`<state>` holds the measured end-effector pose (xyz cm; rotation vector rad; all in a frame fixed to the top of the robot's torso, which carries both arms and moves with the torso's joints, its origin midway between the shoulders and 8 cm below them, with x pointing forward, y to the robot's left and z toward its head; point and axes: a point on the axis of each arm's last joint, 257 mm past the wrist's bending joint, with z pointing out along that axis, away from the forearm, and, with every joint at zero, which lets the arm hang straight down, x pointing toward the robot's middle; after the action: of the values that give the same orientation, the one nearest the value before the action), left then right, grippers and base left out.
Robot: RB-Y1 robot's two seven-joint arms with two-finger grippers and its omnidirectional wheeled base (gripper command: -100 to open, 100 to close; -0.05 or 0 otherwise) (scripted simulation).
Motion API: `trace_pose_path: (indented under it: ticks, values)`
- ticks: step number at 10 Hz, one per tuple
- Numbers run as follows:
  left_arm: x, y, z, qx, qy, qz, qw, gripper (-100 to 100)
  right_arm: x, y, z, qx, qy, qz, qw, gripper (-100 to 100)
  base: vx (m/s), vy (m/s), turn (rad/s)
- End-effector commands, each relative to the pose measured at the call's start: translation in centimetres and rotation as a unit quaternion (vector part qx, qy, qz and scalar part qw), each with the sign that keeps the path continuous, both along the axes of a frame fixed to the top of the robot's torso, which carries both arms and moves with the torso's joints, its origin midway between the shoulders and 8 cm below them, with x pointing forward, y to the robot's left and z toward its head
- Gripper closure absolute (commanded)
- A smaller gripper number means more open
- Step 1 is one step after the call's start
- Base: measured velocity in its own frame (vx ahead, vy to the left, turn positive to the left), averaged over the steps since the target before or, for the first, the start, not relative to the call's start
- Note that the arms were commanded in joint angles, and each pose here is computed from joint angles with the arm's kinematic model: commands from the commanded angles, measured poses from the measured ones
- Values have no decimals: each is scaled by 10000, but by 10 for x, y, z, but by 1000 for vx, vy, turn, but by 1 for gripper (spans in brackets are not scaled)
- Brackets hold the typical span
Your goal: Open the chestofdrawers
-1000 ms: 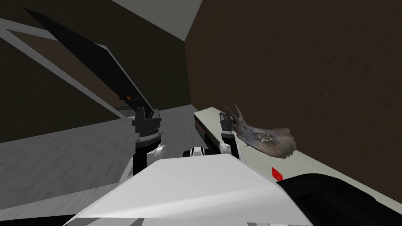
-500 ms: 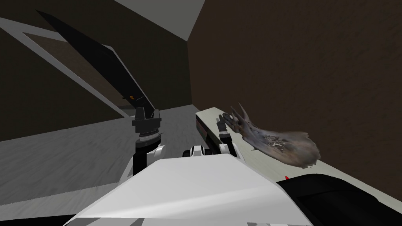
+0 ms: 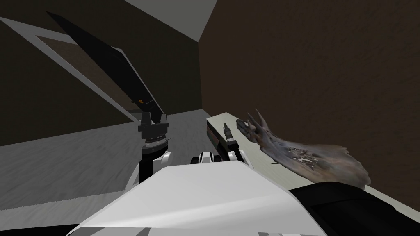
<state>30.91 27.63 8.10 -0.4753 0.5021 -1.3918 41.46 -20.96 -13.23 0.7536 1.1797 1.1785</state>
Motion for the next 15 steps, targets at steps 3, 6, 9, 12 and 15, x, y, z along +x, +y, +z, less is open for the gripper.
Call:
trace_pose_path:
  ticks: [3,6,9,12,15]
  values:
    - [0,0,0,0,0,0,10000,0,8,10,-72,-470,916,33,9947,-100,76,62,63]
    - [0,0,0,0,0,0,10000,0,8,11,-107,-693,1377,-2,9880,-100,77,64,55]
    - [0,0,0,0,0,0,10000,0,2,15,-168,-1170,2096,-7,9708,-100,83,53,77]
    - [0,0,0,0,0,0,10000,0,-5,12,-204,-1446,2560,-72,9558,-100,84,72,55]
    - [0,0,0,0,0,0,10000,0,-15,8,-236,-1727,2945,-117,9398,-100,76,46,47]
